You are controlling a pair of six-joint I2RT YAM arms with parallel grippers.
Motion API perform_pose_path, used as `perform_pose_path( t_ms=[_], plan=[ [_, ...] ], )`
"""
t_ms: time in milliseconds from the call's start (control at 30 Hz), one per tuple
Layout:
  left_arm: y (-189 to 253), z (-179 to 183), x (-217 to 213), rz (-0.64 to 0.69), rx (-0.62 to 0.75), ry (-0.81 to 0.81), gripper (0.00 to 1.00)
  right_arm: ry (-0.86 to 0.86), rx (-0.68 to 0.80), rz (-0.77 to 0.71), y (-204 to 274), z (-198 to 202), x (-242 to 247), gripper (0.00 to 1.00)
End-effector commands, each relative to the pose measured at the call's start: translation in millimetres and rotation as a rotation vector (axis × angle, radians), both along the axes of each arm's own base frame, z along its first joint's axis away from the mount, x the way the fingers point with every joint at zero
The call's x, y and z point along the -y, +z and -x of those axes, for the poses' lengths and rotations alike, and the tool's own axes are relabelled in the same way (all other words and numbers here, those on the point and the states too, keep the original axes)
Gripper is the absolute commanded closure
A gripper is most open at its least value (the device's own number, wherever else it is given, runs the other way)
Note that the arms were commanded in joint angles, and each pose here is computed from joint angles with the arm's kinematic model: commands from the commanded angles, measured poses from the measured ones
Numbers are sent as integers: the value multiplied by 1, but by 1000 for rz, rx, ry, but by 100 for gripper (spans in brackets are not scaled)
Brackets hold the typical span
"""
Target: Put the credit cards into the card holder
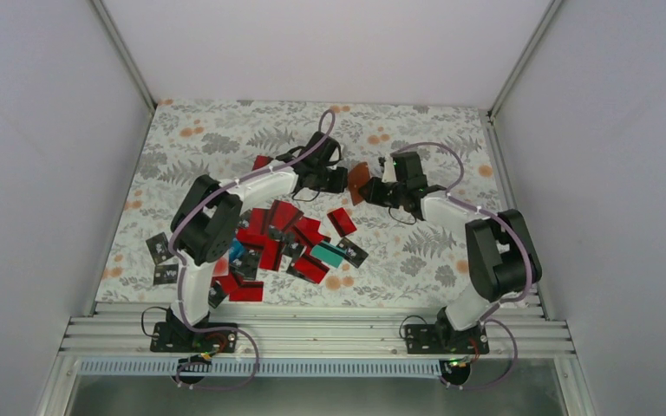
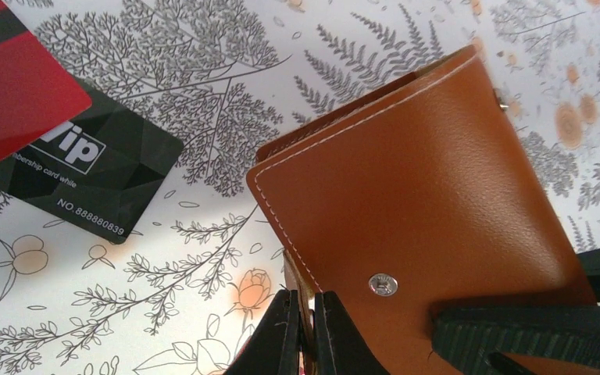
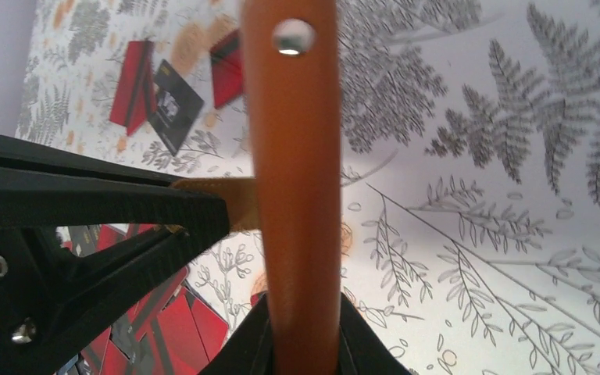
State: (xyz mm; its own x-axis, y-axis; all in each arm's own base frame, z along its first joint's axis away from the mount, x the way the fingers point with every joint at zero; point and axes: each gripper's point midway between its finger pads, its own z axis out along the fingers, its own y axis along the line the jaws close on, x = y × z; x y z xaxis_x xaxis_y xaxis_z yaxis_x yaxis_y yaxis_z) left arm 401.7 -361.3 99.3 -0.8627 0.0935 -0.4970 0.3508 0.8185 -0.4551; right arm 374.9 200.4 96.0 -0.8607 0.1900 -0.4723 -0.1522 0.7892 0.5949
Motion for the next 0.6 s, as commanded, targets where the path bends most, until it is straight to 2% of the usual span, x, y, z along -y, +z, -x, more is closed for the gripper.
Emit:
perform_pose_path(
  t_ms=[0, 200, 367, 467, 567],
  plan=[
    [6, -10, 5, 25, 32, 9, 97, -21, -118, 28, -36, 9, 8, 80],
    [-7, -5, 0, -13, 7, 0, 98, -37, -198, 74, -64, 17, 22, 53],
    [-5, -1, -2, -21, 2, -13, 98, -50, -186, 132, -63, 14, 34, 29],
    [3, 1, -3, -16, 9, -18, 98, -34, -158, 166, -54, 10, 37, 20],
    [12, 3, -2, -6, 15, -26, 98, -5, -127, 157, -40, 8, 32, 16]
  ],
)
